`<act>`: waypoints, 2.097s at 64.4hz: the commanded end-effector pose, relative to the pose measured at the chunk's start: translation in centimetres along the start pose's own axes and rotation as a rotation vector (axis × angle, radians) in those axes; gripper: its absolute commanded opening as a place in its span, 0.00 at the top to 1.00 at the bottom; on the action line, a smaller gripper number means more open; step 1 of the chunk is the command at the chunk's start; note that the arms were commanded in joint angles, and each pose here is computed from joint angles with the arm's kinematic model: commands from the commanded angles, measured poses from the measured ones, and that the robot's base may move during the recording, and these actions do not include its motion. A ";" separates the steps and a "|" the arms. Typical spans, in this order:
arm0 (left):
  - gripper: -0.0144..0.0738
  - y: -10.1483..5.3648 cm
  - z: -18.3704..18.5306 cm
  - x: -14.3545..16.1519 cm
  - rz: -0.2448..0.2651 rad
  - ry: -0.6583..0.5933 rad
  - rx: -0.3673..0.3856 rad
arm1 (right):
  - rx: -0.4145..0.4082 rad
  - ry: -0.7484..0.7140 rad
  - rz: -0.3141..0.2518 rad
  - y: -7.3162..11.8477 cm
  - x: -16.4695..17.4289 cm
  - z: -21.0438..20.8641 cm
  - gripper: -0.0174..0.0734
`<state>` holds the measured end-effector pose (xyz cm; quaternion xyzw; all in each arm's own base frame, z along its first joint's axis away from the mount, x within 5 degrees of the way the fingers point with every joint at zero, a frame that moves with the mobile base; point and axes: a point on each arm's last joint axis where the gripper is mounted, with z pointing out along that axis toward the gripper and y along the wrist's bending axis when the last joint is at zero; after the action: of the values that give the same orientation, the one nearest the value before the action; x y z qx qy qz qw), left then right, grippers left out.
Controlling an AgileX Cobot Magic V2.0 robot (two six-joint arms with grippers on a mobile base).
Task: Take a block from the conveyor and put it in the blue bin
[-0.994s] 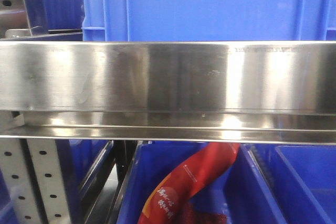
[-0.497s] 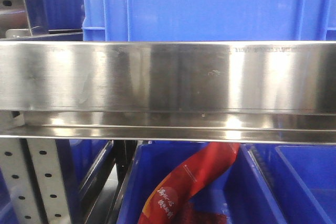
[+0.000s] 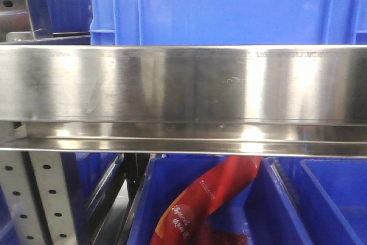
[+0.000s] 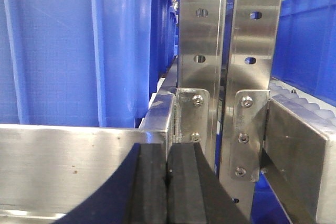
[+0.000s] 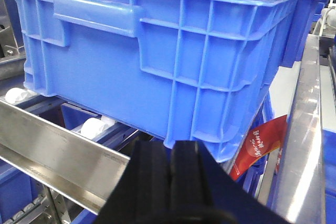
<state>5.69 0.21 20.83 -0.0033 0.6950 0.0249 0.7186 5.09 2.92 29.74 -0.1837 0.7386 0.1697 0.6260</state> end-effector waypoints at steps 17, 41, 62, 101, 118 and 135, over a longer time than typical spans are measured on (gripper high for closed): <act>0.96 0.0 -0.1 -0.3 -0.004 -0.027 -0.004 | 0.271 -0.084 0.027 -1.4 1.5 -0.9 0.99; 0.96 0.0 -0.1 -0.3 -0.004 -0.027 -0.004 | 0.455 -0.151 0.045 -2.6 8.4 0.4 0.99; 0.96 0.0 -0.1 -0.3 -0.004 -0.027 -0.004 | 0.465 -0.169 0.042 -2.8 9.2 0.7 0.99; 0.96 0.0 -0.1 -0.3 -0.004 -0.027 -0.004 | 0.465 -0.167 0.043 -2.8 9.2 0.7 0.99; 0.96 0.0 -0.1 -0.3 -0.004 -0.027 -0.004 | 0.465 -0.167 0.043 -2.8 9.2 0.7 0.99; 0.96 0.0 -0.1 -0.3 -0.004 -0.027 -0.004 | 0.465 -0.167 0.043 -2.8 9.2 0.7 0.99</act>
<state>5.69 0.21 20.86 -0.0034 0.6936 0.0250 0.7199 5.66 0.28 20.43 -0.0057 0.7141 0.0263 0.6995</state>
